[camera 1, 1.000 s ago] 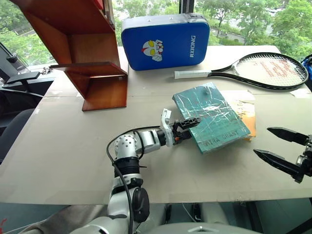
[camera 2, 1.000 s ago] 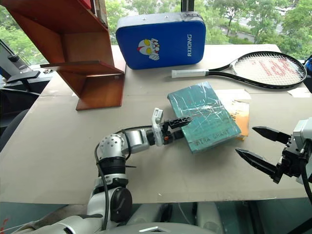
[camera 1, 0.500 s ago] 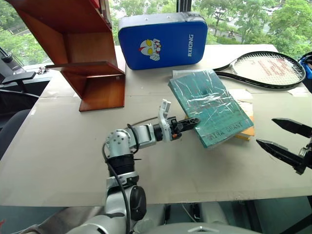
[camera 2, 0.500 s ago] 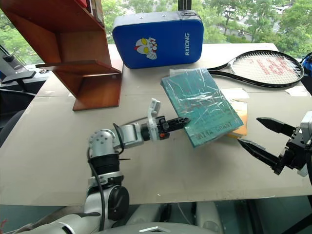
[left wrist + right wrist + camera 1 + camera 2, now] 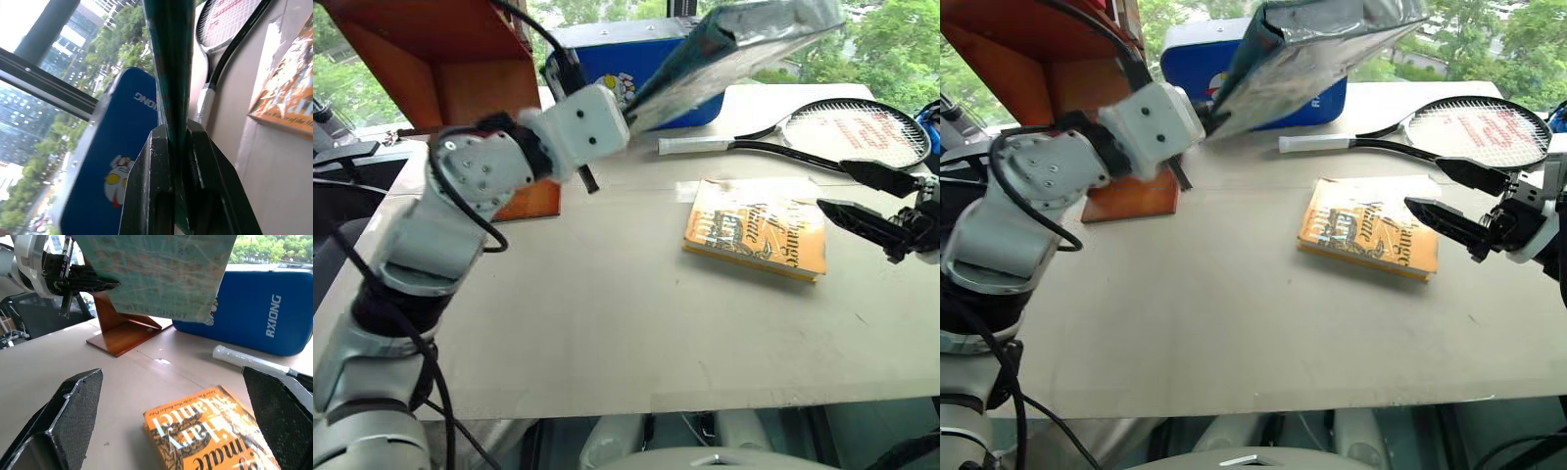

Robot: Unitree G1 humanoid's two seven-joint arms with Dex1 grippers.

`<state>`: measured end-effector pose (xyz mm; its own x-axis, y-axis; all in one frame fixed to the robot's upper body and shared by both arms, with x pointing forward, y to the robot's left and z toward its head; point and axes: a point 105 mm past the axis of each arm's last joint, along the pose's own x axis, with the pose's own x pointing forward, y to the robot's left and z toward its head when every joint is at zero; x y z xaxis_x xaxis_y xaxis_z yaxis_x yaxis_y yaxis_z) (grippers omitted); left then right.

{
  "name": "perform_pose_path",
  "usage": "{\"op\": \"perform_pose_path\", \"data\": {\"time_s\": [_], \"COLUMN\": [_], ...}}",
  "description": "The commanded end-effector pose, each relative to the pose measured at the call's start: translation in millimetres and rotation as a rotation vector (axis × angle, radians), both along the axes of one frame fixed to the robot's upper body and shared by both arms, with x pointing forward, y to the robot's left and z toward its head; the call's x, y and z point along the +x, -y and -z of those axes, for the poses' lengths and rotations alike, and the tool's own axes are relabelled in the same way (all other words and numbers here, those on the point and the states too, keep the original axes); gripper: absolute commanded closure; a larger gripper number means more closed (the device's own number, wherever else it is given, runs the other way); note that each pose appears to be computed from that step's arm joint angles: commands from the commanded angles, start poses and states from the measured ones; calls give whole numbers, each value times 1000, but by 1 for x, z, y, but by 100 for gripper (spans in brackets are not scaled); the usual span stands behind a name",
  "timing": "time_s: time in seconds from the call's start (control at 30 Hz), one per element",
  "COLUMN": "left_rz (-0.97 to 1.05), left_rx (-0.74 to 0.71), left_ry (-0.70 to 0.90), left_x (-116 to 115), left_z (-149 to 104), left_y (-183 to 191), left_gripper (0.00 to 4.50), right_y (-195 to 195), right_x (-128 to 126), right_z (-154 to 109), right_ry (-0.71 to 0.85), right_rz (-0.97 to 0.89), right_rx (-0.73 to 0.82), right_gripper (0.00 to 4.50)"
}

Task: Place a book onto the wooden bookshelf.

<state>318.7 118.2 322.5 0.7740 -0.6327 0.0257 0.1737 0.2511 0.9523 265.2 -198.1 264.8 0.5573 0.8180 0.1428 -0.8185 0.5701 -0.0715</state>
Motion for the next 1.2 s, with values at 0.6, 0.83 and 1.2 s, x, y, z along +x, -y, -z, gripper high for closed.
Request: {"op": "perform_pose_path", "data": {"time_s": [0.6, 0.83, 1.2], "left_rz": [-732, -865, -973], "left_rx": [437, 403, 339], "left_ry": [86, -62, -120], "left_x": [8, 3, -11], "left_z": [-17, 1, 3], "left_y": [-156, -183, -202], "left_gripper": [442, 442, 201], "right_y": [-27, -28, -30], "right_x": [25, 26, 29], "right_z": [-43, -39, -33], "right_ry": [144, 143, 133], "right_rz": [-96, -89, -87], "right_rx": [167, 168, 176], "right_gripper": [0, 0, 0]}}
